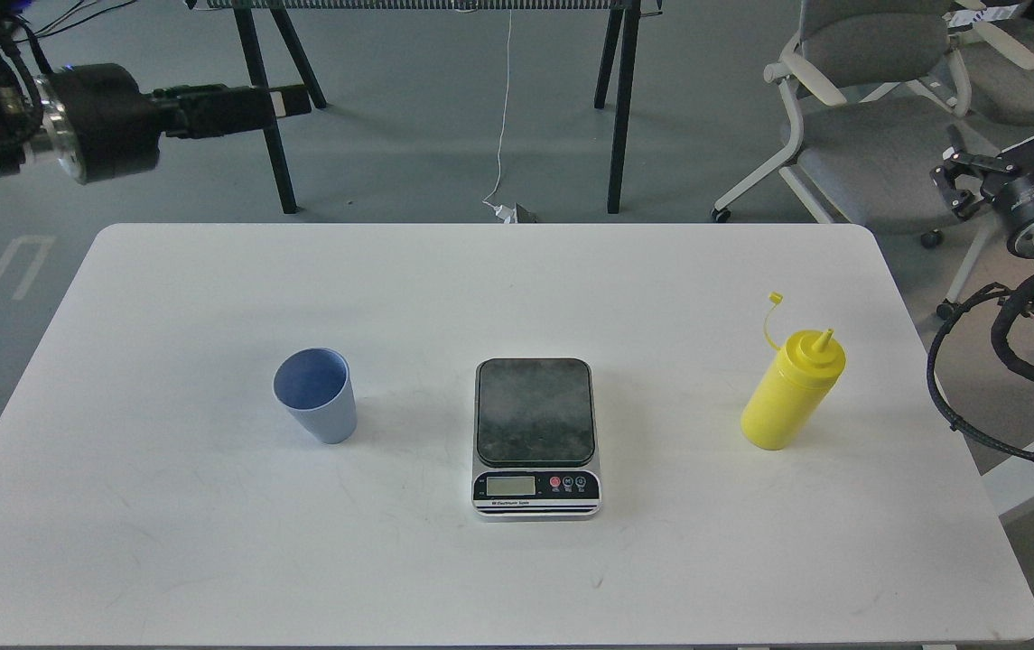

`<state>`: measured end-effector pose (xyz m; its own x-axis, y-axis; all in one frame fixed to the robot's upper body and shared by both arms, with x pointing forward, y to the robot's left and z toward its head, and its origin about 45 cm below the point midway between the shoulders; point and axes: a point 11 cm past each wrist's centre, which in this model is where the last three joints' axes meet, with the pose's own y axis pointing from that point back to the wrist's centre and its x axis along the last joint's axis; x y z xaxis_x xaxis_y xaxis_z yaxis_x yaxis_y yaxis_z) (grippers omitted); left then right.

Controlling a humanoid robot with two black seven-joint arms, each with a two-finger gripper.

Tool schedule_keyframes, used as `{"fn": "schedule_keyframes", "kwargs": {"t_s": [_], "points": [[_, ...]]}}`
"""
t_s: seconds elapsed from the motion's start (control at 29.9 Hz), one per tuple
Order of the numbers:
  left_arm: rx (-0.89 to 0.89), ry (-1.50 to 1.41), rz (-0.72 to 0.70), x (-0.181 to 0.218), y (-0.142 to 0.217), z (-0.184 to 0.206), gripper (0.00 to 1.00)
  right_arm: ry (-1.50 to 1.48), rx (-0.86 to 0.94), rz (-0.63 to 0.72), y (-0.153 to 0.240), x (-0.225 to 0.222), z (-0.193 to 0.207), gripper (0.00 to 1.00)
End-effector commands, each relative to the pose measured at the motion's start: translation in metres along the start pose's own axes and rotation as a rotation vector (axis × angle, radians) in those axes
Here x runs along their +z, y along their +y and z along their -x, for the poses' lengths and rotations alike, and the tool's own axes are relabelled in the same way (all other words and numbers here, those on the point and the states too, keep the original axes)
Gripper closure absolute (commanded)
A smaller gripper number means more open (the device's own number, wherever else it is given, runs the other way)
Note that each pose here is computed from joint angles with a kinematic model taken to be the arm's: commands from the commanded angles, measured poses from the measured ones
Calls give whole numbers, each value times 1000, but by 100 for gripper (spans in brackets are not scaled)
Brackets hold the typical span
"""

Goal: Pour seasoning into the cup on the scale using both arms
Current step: 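Move the left gripper out and down toward the blue cup, then lower the left gripper onto the blue cup and grasp it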

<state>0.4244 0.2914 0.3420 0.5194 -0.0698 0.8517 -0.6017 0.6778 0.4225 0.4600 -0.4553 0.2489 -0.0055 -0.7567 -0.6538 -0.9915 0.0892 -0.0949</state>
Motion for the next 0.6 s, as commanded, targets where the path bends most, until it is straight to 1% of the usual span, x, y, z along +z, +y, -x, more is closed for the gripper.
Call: {"fn": "schedule_keyframes", "kwargs": {"t_s": [0.0,0.1,0.17,0.43,0.57], "points": [[-154,-114,-9,7,-29,38,0,1,0,1,0,0,0,1],[-268,-170,-4,11,-44,69,0,1,0,1,0,0,0,1],[-314,-193,-9,10,-46,81,0,1,1,0,0,0,0,1],[-443,-278,-68,-6,-42,110,0,0,3,0,1,0,-1,1],[-466,-289,-98,-15,-38,116,0,-1,4,2,1,1,-2,1]]}}
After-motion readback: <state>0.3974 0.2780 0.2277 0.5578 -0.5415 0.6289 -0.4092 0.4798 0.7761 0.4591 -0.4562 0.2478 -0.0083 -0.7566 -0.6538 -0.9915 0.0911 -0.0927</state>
